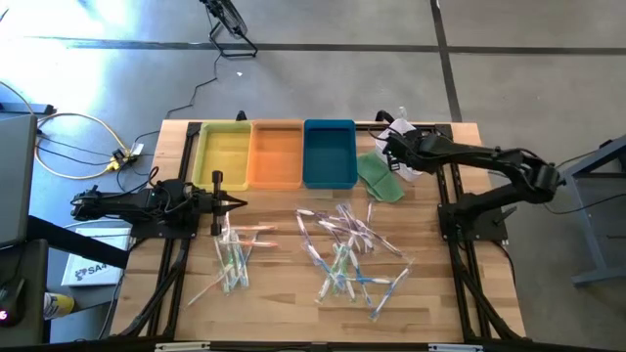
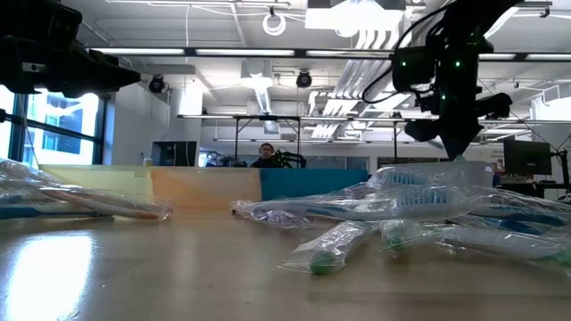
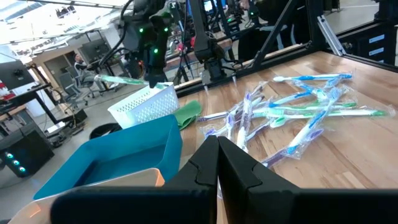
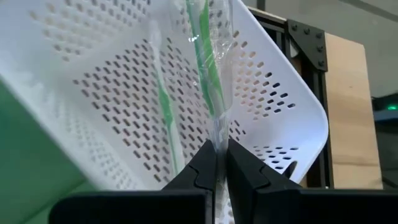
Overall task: Pick & Place Toothbrushes
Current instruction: Put the green toothbrush into the white bin, then put the purple toothbrush into the blue bin
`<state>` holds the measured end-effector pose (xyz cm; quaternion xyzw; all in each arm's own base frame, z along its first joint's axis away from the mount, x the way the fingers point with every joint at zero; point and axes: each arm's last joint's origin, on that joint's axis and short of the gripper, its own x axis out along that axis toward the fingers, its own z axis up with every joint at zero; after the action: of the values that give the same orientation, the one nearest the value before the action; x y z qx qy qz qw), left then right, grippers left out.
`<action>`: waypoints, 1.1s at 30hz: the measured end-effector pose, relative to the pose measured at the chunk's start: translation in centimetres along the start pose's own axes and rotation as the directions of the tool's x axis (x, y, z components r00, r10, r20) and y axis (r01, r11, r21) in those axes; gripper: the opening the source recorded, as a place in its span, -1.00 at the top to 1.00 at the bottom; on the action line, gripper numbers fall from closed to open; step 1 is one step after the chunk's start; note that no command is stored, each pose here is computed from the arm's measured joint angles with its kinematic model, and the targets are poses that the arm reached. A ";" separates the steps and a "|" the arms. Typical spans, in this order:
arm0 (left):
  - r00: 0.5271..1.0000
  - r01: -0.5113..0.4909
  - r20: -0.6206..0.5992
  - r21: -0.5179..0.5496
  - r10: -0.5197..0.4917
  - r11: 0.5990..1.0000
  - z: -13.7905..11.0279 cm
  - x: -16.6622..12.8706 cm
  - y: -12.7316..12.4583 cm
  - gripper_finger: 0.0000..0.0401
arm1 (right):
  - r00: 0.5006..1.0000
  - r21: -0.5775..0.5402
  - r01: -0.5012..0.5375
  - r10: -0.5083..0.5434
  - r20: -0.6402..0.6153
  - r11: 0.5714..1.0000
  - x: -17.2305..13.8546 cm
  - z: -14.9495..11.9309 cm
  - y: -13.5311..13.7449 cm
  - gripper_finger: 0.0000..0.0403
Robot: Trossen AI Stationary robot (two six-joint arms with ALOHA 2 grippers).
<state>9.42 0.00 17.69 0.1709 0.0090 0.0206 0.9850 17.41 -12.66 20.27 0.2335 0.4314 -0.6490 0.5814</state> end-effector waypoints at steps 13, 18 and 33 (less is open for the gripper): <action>1.000 0.006 -0.009 0.001 -0.006 1.000 -0.1 0.0 0.0 1.00 | 0.995 -0.023 0.051 -0.053 -0.081 0.998 2.1 0.0 0.7 0.89; 1.000 0.007 -0.010 0.001 -0.007 1.000 -0.1 0.0 0.0 1.00 | 0.995 -0.024 0.053 -0.055 -0.078 0.998 2.1 0.0 0.7 0.69; 1.000 0.008 -0.011 0.001 -0.008 1.000 -0.1 0.0 -0.1 1.00 | 0.995 -0.151 -0.061 0.048 -0.084 0.987 0.9 0.2 0.4 0.62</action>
<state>9.42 -0.01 17.57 0.1712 0.0153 0.0176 0.9850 17.61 -13.31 19.53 0.2254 0.4965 -0.5879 0.5975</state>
